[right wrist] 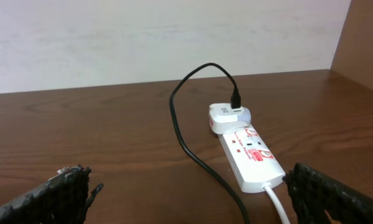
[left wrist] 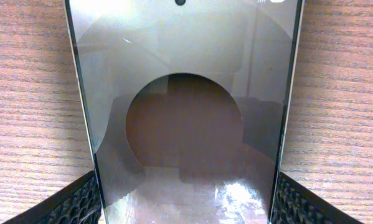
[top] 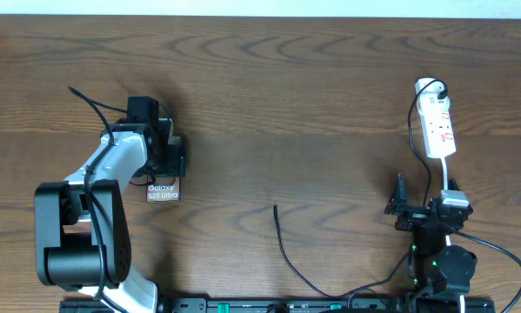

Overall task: Plug charger to phone and switch on socket
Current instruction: 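Close the left gripper on the phone's lower edge, then lift the phone out of the stand and raise it with left gripper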

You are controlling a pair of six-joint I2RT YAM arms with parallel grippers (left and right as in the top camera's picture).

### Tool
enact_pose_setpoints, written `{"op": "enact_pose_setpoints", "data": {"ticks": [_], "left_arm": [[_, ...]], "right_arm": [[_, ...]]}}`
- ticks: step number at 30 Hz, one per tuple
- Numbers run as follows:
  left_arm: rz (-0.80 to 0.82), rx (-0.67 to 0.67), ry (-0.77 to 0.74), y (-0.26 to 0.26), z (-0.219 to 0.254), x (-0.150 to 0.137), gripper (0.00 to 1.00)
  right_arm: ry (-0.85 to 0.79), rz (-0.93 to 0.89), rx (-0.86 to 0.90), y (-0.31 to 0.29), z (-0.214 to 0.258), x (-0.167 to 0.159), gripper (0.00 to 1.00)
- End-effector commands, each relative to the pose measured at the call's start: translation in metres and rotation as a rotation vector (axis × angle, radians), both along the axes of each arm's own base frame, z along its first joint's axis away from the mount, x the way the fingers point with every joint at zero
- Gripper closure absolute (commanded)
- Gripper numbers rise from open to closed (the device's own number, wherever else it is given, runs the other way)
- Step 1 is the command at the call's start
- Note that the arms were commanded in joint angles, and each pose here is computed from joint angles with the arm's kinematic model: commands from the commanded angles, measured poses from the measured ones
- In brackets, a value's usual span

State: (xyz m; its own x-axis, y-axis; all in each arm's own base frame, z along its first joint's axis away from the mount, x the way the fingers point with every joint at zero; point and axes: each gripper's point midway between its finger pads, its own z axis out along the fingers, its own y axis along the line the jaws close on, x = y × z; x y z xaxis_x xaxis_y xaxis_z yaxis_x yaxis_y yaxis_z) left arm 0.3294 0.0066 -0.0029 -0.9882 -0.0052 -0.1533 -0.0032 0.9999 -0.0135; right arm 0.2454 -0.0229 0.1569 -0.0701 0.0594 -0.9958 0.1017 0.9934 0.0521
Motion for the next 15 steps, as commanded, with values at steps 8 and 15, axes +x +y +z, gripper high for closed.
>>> {"op": "enact_pose_setpoints", "data": {"ticks": [8,15], "left_arm": [[-0.007,-0.003,-0.12,-0.002,0.038,0.012,0.93],[0.033,-0.062,-0.213,-0.01,0.07,0.017,0.93]], "right_arm": [[-0.002,-0.003,0.012,0.0,0.0,0.0,0.01],[-0.002,-0.003,0.012,0.0,0.0,0.0,0.01]]}}
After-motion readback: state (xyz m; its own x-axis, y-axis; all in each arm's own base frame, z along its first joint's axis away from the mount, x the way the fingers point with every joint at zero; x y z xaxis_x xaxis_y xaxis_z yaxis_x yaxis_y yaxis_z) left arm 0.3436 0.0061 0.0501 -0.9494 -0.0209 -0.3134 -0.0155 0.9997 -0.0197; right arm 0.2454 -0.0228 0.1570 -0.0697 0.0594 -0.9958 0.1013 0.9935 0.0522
